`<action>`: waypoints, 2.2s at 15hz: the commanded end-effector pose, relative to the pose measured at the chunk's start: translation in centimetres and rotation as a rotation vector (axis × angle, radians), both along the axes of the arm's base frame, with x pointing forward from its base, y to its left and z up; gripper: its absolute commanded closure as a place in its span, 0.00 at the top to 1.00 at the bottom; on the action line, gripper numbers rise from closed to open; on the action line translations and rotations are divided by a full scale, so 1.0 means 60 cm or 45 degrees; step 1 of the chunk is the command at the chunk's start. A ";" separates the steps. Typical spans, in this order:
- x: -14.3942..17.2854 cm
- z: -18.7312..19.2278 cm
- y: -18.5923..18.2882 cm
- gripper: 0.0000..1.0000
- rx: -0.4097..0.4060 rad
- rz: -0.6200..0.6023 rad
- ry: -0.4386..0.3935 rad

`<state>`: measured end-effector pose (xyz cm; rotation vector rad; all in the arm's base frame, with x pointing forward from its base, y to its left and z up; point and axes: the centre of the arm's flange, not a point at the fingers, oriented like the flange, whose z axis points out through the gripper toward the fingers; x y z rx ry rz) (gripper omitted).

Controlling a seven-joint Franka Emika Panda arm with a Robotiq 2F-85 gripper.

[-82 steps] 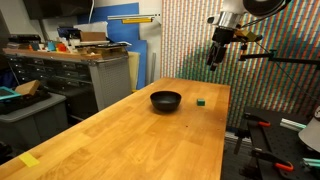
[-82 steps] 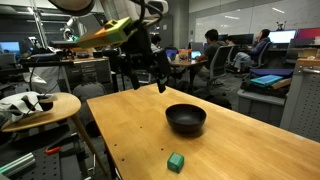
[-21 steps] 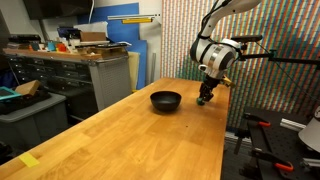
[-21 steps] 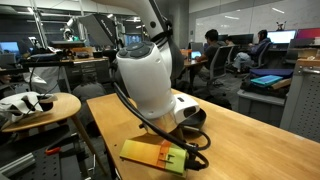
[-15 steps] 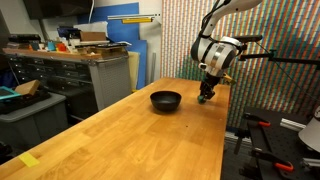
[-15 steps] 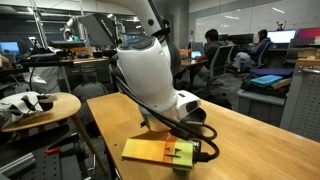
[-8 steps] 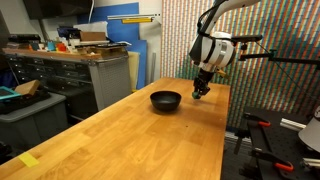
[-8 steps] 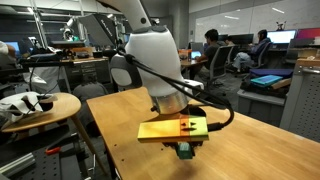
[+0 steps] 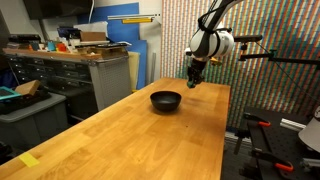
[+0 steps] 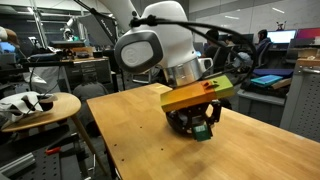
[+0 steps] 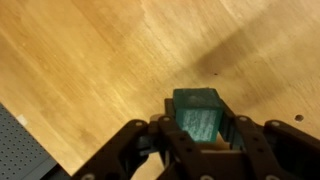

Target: Pick up the green cube and put it in the bowl

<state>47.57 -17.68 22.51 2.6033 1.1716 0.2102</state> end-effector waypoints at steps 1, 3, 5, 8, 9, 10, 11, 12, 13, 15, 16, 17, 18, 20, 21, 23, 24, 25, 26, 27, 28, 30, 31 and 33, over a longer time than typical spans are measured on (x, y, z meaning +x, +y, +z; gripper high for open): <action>0.057 0.115 0.027 0.18 -0.034 0.004 -0.026; 0.086 0.146 0.044 0.18 -0.036 0.019 -0.033; 0.106 0.171 0.065 0.18 -0.020 0.032 -0.024; 0.124 0.184 0.098 0.18 0.032 0.032 0.006; 0.127 0.184 0.108 0.18 0.051 0.030 0.017; 0.130 0.181 0.119 0.18 0.073 0.027 0.033; 0.135 0.176 0.132 0.18 0.075 0.031 0.052; 0.140 0.167 0.148 0.18 0.087 0.021 0.066; 0.143 0.162 0.161 0.18 0.105 0.014 0.075; 0.145 0.149 0.187 0.18 0.158 -0.003 0.098; 0.144 0.139 0.199 0.18 0.191 -0.013 0.112; 0.142 0.130 0.208 0.18 0.216 -0.018 0.121; 0.142 0.118 0.217 0.18 0.237 -0.020 0.127; 0.142 0.098 0.229 0.18 0.276 -0.022 0.128; 0.141 0.086 0.230 0.18 0.294 -0.029 0.128; 0.142 0.064 0.226 0.18 0.319 -0.047 0.117; 0.143 0.052 0.220 0.18 0.328 -0.058 0.108; 0.144 0.040 0.210 0.18 0.336 -0.077 0.095; 0.145 0.030 0.202 0.18 0.343 -0.095 0.088; 0.148 0.018 0.193 0.18 0.352 -0.117 0.077; 0.150 0.006 0.186 0.18 0.358 -0.134 0.068; 0.152 -0.013 0.174 0.18 0.374 -0.168 0.053; 0.152 -0.021 0.169 0.18 0.381 -0.185 0.049; 0.151 -0.033 0.162 0.18 0.401 -0.215 0.045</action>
